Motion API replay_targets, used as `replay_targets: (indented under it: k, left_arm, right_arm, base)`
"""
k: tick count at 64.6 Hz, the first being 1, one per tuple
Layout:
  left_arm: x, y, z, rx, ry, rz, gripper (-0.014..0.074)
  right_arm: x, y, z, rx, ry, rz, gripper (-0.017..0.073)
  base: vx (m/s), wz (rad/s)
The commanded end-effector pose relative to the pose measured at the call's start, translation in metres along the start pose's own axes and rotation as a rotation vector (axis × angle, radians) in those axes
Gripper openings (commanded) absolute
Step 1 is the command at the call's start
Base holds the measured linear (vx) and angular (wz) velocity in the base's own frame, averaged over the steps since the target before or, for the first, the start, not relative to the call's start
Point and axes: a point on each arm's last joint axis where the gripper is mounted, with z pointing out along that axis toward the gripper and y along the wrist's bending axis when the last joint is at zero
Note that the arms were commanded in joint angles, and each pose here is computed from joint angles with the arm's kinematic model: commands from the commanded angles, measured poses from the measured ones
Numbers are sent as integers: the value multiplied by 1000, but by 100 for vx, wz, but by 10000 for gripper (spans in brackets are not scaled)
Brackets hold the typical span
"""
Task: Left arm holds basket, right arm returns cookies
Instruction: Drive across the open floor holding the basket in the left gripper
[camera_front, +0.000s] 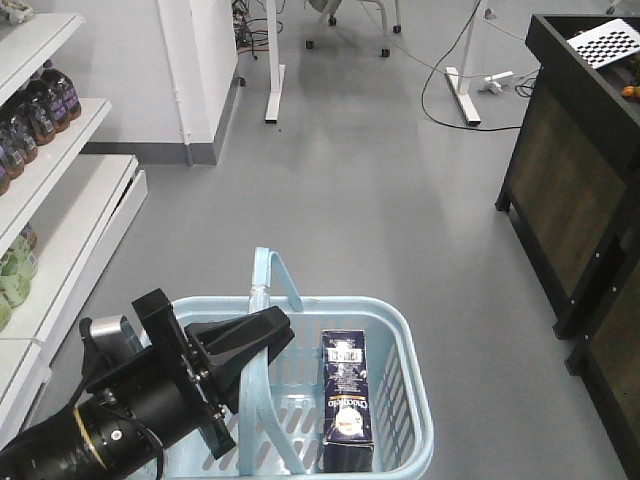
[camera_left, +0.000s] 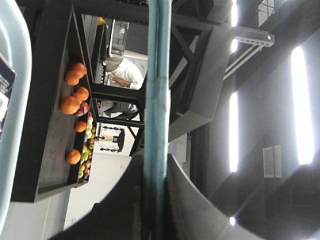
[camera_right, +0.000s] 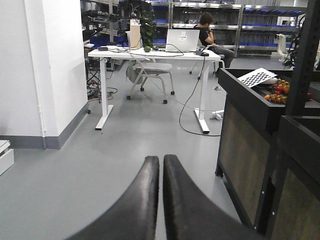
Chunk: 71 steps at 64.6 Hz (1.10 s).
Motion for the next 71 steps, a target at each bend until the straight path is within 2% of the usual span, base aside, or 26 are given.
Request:
replay_targets:
  k: [1,71]
  left_arm:
    - [11,-38,-2,333,97,3,0]
    - [11,-38,-2,333,97,3,0]
  right_arm:
    - [-1,-1,0,12,-65,-6,-10]
    - [-1,-1,0,12,-65,-6,-10]
  base:
    - [40,-1]
    - [41,1]
